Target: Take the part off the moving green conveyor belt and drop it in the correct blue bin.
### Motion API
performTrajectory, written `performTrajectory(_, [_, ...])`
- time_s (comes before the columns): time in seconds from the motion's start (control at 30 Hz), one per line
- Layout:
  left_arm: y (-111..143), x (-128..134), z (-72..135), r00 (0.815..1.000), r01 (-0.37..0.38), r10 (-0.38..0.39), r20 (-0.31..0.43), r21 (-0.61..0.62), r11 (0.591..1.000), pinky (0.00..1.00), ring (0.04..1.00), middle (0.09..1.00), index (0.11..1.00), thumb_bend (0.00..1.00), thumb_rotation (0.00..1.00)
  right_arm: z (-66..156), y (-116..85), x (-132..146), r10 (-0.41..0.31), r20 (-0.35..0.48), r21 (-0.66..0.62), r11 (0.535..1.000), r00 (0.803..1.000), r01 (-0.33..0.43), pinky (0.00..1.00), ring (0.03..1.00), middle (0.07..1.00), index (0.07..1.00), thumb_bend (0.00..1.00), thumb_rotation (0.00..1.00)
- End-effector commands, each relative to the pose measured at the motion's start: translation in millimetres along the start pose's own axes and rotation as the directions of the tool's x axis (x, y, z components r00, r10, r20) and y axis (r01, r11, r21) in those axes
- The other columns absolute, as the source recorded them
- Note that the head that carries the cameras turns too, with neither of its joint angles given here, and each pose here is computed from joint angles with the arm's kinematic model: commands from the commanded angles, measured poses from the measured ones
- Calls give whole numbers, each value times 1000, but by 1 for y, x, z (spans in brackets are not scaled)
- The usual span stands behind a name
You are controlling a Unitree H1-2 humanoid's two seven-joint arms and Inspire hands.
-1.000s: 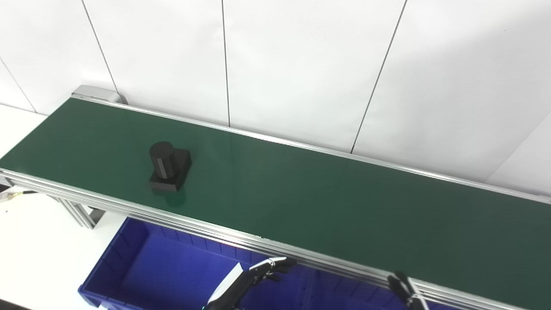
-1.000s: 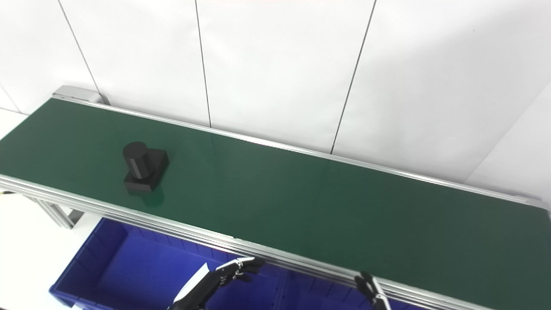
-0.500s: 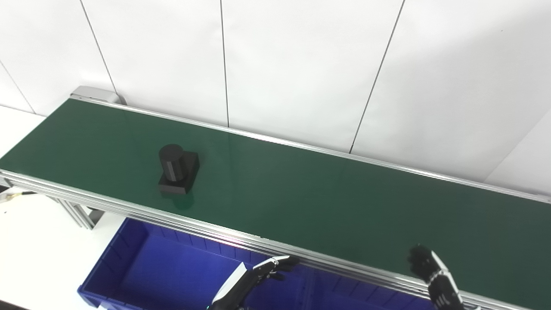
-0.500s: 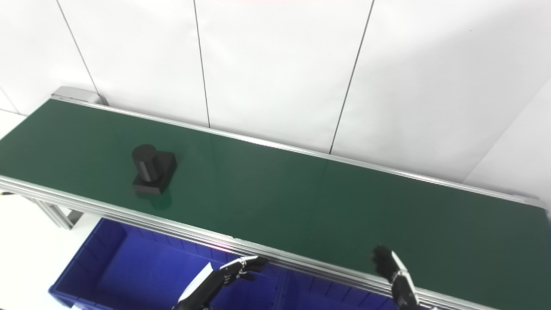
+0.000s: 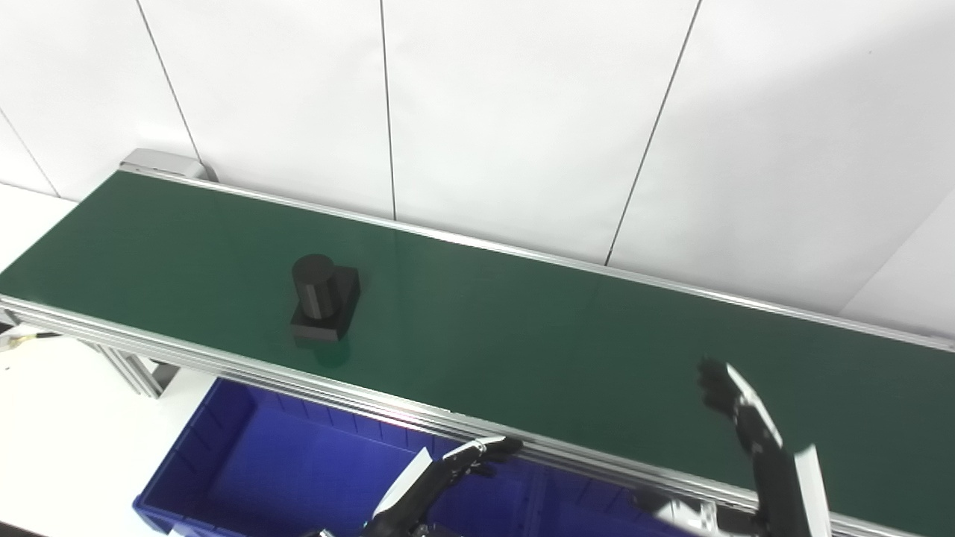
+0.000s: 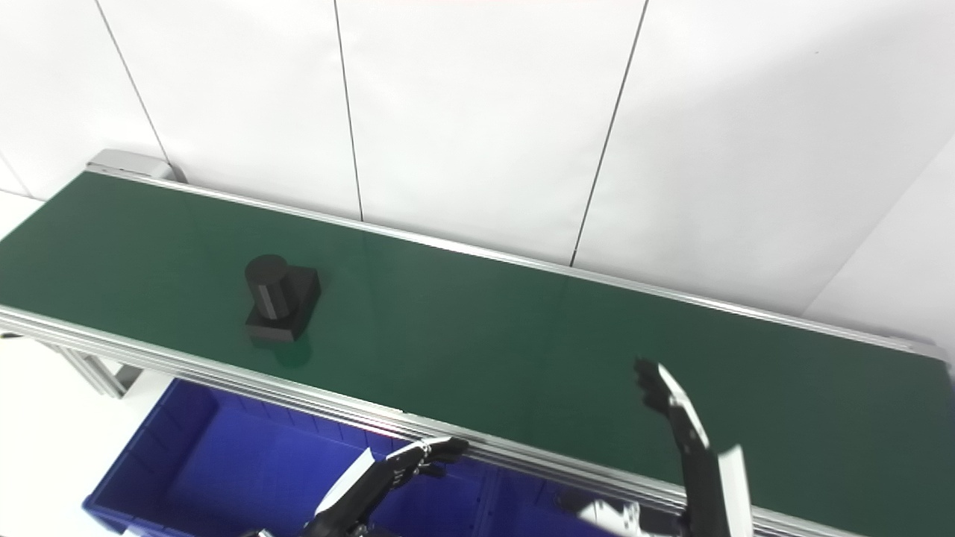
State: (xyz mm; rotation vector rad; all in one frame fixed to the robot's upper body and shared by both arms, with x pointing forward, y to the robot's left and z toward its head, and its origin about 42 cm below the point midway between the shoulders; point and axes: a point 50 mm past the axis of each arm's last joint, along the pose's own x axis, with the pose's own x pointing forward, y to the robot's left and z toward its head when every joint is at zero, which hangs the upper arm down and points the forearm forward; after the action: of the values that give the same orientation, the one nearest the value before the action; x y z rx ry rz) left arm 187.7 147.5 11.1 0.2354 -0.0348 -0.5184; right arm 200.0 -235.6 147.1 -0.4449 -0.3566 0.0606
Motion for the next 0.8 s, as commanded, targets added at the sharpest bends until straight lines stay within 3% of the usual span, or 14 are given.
performTrajectory(0.0, [2,11,11,997,-18,18,74,9,1000,785,839,855,826,947,145,11,-5,11,4,38,-11,1000,999,-3,781,835,859,853,919,359])
performTrajectory(0.27, [3,14,11,997,-31,31,73,1,1000,776,839,859,828,940,155,23,-3,47,74,63,-43,997,995,-71,771,839,866,856,891,261])
performTrajectory(0.47, [4,14,11,997,-33,32,76,7,999,785,845,862,831,932,154,30,1,68,95,68,-35,995,993,-92,807,853,871,867,889,261])
performTrajectory(0.77, [4,16,12,997,-25,24,79,11,1000,794,847,862,832,926,145,35,8,95,136,92,-69,989,986,-130,747,827,859,859,879,311])
